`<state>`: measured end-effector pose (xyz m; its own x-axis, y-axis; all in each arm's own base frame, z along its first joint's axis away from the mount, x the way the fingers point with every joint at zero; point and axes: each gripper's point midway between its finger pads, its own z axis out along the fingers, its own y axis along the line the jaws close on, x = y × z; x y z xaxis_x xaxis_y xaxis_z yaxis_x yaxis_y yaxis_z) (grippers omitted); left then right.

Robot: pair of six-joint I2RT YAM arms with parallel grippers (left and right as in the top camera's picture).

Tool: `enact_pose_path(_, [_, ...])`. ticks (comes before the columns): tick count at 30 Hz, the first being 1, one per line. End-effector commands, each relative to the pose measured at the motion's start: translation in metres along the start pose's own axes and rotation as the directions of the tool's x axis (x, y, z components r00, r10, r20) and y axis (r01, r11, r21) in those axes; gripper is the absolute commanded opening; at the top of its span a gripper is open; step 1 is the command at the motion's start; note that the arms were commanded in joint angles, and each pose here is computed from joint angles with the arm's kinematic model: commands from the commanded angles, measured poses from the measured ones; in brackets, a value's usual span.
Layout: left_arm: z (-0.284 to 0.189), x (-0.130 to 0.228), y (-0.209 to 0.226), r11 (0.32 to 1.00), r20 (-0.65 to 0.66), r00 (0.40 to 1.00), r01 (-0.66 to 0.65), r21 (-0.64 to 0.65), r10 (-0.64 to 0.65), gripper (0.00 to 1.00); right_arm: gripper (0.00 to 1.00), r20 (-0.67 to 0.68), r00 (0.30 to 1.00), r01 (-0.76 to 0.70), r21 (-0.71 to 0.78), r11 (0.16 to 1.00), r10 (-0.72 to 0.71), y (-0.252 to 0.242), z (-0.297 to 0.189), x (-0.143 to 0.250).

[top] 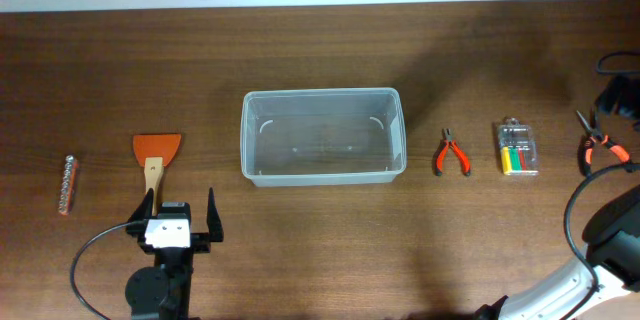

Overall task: Pack container
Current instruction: 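Move the right gripper right toward the orange-black needle-nose pliers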

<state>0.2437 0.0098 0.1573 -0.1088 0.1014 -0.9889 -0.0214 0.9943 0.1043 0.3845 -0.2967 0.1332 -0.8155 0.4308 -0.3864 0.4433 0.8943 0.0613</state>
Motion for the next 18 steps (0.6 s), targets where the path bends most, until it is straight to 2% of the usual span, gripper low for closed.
enact_pose_path(1, [0.0, 0.001, -0.001, 1.0, 0.002, 1.0, 0.009, 0.001, -0.009, 0.99, 0.99, -0.068, 0.993, -0.092, 0.053, 0.994, 0.095, -0.01, 0.023, 0.012])
enact_pose_path(7, [0.0, 0.001, -0.001, 1.0, 0.002, 1.0, 0.009, 0.001, -0.009, 0.99, 0.99, -0.14, 0.985, -0.093, 0.077, 0.993, 0.104, -0.015, 0.041, 0.028])
enact_pose_path(12, [0.0, 0.001, -0.001, 1.0, 0.002, 1.0, 0.009, 0.001, -0.009, 0.99, 0.99, -0.157, 0.988, 0.016, 0.066, 0.998, -0.005, -0.016, 0.046, 0.03])
enact_pose_path(18, [0.0, 0.001, -0.001, 1.0, 0.002, 1.0, 0.009, 0.001, -0.009, 0.99, 0.99, -0.214, 0.977, 0.012, 0.066, 0.998, 0.002, -0.018, 0.061, 0.043])
